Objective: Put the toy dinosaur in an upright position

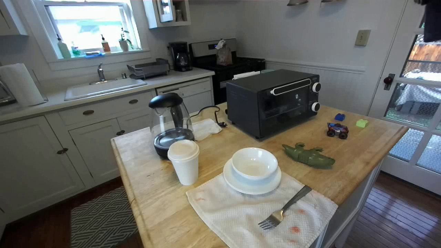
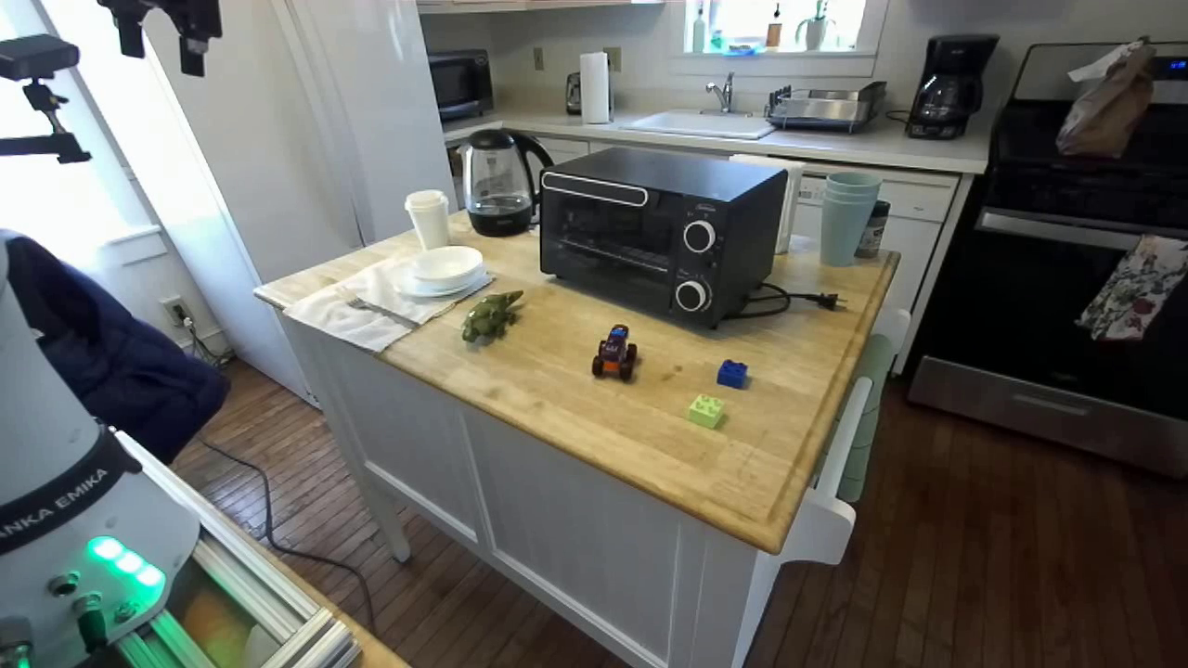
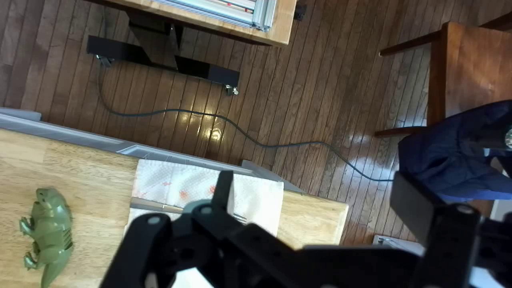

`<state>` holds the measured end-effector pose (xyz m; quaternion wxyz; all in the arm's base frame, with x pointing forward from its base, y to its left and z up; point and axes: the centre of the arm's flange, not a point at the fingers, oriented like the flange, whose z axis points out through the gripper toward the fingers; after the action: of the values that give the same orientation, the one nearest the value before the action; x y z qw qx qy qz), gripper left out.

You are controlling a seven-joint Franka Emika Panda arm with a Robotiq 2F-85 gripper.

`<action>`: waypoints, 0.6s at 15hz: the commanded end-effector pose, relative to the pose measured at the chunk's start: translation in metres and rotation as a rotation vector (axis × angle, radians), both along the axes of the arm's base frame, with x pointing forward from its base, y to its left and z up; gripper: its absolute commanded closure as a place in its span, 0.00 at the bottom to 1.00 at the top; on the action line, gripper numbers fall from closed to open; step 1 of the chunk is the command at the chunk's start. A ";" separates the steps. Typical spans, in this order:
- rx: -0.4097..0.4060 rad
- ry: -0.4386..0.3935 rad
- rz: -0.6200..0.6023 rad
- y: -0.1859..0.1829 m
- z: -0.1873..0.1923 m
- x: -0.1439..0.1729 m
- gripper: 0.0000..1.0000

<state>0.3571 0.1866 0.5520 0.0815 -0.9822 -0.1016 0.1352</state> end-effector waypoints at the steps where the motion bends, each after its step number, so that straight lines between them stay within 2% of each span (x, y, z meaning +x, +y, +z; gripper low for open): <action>1: -0.053 0.014 -0.083 -0.014 -0.014 0.010 0.00; 5: -0.246 0.027 -0.223 -0.057 -0.056 0.024 0.00; 9: -0.436 0.081 -0.329 -0.097 -0.104 0.031 0.00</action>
<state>0.3826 0.1073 0.4803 -0.0506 -0.9830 0.0493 0.1693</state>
